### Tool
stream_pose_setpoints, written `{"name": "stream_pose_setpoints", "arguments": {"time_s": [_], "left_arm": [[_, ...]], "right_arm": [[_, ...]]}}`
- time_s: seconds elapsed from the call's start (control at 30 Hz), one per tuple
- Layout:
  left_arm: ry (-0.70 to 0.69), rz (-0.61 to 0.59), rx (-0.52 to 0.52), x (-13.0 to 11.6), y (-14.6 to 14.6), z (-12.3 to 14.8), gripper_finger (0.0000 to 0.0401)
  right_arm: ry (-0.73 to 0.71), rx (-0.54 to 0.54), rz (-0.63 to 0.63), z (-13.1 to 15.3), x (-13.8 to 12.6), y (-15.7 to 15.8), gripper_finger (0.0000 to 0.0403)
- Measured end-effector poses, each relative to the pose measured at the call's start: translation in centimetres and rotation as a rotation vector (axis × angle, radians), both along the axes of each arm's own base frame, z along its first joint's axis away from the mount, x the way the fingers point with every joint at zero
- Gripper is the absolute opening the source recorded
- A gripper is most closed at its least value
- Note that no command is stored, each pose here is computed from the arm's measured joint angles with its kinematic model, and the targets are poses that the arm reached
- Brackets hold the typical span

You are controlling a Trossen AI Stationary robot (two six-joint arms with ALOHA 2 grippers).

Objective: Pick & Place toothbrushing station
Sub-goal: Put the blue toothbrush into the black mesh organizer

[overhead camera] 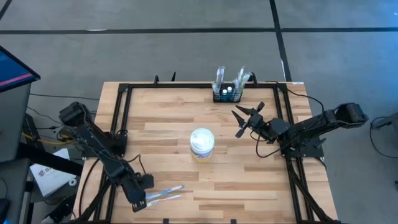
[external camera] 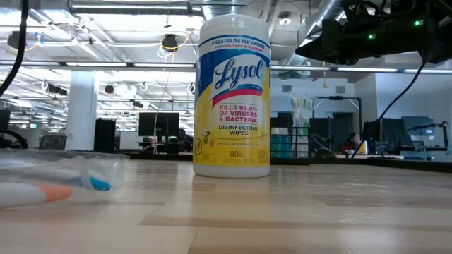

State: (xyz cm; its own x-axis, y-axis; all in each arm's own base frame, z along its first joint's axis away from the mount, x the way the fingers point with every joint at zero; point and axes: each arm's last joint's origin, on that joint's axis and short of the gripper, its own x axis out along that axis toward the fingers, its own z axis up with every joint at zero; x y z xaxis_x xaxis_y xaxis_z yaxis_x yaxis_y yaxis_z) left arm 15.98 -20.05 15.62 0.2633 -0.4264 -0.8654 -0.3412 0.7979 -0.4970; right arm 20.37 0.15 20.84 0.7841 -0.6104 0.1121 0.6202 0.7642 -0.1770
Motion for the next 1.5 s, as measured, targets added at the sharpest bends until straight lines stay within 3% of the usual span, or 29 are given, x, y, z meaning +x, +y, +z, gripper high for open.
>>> {"name": "stream_pose_setpoints", "arguments": {"time_s": [0.5, 0.93, 1.17, 1.5], "left_arm": [[-0.340, 0.074, -0.019, -0.1, 1.3, 4.7, 0.0000], [-0.814, 0.169, 0.023, 0.2, 2.4, 9.6, 0.0000], [-0.910, 0.293, 0.010, 0.0, 3.5, 11.4, 0.0000], [-1.038, 0.329, 0.015, 0.0, 5.6, 13.7, 0.0000]], "right_arm": [[-0.002, -0.005, 0.043, 0.1, 0.1, 0.3, 0.0120], [-0.031, -0.048, 0.120, 2.1, 0.9, 2.1, 0.0120], [-0.043, -0.069, 0.170, 3.3, 1.2, 3.2, 0.0120], [0.079, -0.098, 0.235, 4.9, 2.5, 4.8, 0.0120]]}}
